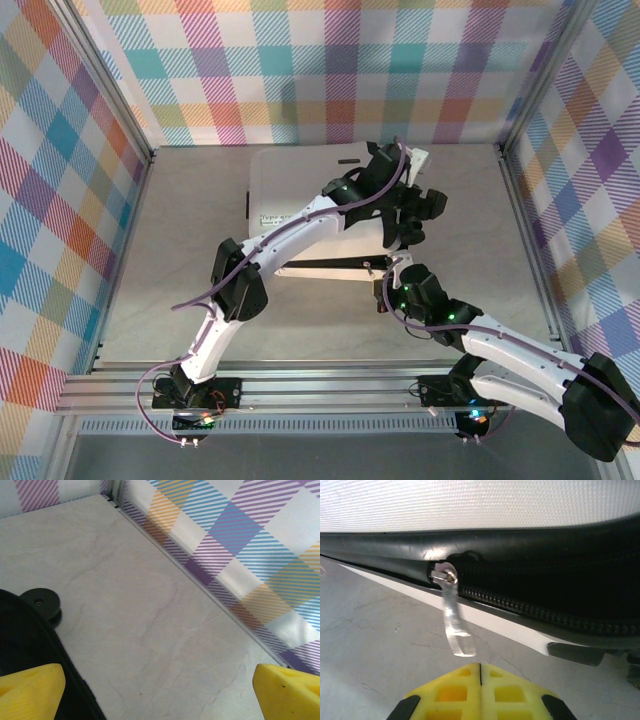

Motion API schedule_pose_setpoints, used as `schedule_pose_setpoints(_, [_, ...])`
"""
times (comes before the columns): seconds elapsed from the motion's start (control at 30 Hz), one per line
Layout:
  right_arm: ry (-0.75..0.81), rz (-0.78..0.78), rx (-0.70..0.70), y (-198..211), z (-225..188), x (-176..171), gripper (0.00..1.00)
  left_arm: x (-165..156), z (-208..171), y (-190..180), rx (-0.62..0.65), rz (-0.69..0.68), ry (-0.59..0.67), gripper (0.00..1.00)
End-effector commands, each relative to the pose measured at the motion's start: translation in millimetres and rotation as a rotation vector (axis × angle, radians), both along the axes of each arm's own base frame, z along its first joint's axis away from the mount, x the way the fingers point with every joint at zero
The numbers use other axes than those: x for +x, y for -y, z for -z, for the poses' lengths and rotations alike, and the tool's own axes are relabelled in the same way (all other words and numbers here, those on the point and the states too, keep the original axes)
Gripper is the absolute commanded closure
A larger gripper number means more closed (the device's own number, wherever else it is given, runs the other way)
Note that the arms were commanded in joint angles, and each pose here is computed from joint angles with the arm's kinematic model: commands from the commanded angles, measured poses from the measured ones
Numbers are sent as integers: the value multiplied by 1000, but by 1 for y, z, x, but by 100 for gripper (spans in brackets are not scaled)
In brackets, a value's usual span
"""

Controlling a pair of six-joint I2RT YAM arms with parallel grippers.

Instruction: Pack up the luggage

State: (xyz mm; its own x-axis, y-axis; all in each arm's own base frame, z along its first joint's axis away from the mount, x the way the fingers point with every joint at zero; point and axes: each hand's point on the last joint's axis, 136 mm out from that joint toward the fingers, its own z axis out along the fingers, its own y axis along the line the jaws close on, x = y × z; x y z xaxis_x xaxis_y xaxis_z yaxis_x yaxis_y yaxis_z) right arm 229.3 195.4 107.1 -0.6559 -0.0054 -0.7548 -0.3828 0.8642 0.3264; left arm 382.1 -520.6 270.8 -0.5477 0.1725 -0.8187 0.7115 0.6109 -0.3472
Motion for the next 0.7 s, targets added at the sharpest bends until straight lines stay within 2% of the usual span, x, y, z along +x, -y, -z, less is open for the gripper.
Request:
schedule_pose_setpoints(0.0, [9,5,-35,5,8,0,100,-17,-28,26,-129,73,6,4])
schedule_pose_setpoints(0.2, [23,-8,-10,4,5,-3,99,-18,-23,41,-147,77,10,4])
schedule_pose_setpoints(0.27, [27,-24,40,0,2,-7,84,-15,-25,45,-165,78,25,4])
schedule_pose_setpoints(0.37, [27,-40,133,-7,-5,-12,72,-14,-26,51,-187,91,35,4])
schedule_pose_setpoints(0.5, [8,-45,231,-13,-17,-16,64,-10,-23,53,-186,83,43,4])
schedule_pose_setpoints(0.6, [-3,-44,263,-18,-23,-15,55,-9,-20,54,-180,81,40,4])
schedule_pose_setpoints(0.67, [-6,-49,275,-23,-28,-12,53,-9,-19,53,-177,77,40,4])
